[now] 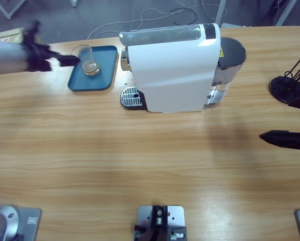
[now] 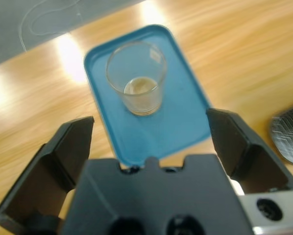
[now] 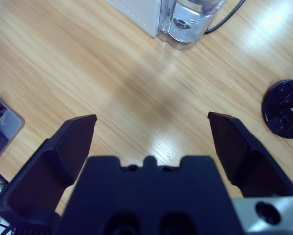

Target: Pour coffee

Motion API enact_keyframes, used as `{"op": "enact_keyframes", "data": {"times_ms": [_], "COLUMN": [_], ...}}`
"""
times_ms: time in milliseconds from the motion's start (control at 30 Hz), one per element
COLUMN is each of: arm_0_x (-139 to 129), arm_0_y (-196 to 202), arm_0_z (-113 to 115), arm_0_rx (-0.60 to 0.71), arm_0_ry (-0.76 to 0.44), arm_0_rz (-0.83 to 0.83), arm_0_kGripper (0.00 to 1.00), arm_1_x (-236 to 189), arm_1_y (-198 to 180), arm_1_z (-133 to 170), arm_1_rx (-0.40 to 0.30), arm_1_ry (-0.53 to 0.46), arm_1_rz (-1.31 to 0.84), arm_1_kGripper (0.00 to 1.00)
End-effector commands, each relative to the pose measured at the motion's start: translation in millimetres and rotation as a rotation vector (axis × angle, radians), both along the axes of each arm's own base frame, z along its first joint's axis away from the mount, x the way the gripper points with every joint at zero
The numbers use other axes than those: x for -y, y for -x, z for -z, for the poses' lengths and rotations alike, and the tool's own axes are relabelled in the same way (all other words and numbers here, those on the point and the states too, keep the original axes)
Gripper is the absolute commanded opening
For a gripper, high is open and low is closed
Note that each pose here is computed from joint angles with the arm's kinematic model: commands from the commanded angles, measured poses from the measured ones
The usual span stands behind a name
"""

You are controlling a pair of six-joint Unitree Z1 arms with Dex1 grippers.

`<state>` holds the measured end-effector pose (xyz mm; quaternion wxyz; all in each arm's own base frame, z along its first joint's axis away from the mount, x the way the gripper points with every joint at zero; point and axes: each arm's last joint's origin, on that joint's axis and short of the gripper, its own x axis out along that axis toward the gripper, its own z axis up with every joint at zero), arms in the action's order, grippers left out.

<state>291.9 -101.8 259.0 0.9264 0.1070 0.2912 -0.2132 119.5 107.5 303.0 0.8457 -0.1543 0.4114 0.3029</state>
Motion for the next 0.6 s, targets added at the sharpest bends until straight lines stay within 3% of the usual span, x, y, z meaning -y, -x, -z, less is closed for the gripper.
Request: {"op": "enact_keyframes", "data": {"times_ms": [33, 233, 500, 600], "arm_0_x": [-4.5, -13.7, -23.3, -19.8], "arm_0_y": [137.9, 199.6, 210.8, 209.8], "arm_0_z": [-51.1, -38.1, -33.5, -20.0], "arm_0_rx": [-0.020, -0.203, -0.187, -0.187], "arm_0_ry": [0.133, 0.122, 0.114, 0.127], "arm_0_rz": [0.135, 0.317, 0.322, 0.366], "arm_0_kGripper": [0.991, 0.991, 0.995, 0.996], "arm_1_x": [20.8, 23.7, 24.6, 31.8], "arm_1_y": [18.1, 20.3, 21.7, 29.1], "arm_1_z": [-11.9, -15.8, -16.3, -18.7], "arm_1_rx": [0.046, 0.040, 0.071, 0.109], "arm_1_ry": [-0.021, 0.003, 0.008, -0.017], "arm_1_rz": [0.035, 0.040, 0.002, 0.007], "arm_1_kGripper": [1.000, 1.000, 1.000, 1.000]}}
